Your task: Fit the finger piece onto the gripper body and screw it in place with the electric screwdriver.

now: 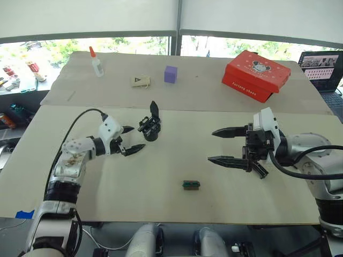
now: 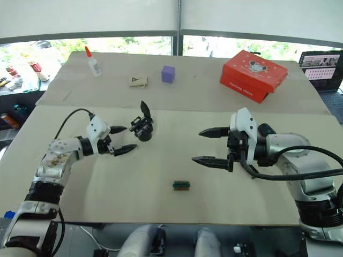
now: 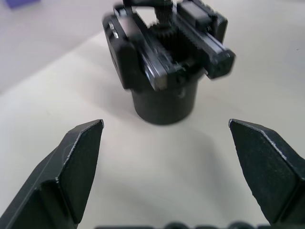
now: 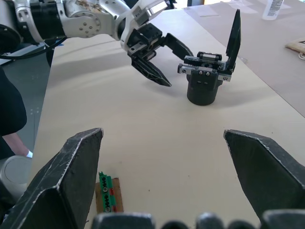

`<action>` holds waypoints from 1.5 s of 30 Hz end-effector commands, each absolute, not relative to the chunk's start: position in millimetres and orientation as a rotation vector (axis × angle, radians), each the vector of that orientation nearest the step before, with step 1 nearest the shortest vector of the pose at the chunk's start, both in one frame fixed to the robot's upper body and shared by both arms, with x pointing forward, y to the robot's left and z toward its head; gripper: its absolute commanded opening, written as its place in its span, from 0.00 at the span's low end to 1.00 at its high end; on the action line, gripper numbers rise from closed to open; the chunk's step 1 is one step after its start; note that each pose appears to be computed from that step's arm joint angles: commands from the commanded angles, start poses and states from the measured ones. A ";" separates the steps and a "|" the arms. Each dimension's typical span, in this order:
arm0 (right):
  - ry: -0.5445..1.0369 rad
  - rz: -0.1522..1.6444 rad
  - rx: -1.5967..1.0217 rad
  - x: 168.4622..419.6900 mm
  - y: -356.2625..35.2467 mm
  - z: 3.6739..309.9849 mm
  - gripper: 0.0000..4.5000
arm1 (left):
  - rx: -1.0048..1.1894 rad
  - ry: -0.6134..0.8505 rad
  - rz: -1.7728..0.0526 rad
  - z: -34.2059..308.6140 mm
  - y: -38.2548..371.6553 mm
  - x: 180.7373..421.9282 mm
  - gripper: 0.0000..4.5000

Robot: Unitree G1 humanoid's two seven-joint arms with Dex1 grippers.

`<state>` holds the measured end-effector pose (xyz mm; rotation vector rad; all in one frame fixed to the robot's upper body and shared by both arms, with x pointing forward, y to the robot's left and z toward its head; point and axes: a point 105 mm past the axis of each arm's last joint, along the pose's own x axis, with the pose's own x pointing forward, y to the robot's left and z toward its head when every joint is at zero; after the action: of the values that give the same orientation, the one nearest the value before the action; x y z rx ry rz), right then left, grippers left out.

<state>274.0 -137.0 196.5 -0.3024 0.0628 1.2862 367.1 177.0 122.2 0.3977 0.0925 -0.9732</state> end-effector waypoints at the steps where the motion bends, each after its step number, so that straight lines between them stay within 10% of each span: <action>1: 0.024 1.282 -0.340 271.8 -139.1 208.4 1.00 | 0.421 0.105 -1.056 119.0 164.1 372.2 0.99; 17: 0.032 1.273 -0.324 265.6 -136.9 204.3 1.00 | 0.372 0.140 -1.011 121.3 159.8 403.3 0.99; 24: 0.038 1.281 -0.320 264.2 -135.6 205.6 1.00 | 0.304 0.127 -1.002 117.3 154.4 403.3 0.50; 45: 0.094 1.295 -0.241 243.3 -131.2 186.9 1.00 | 0.208 0.078 -0.658 137.6 40.0 346.7 0.50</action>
<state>245.4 -131.9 178.0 -0.2312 0.1256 1.2899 341.3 37.5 114.0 0.1788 0.1732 -0.7506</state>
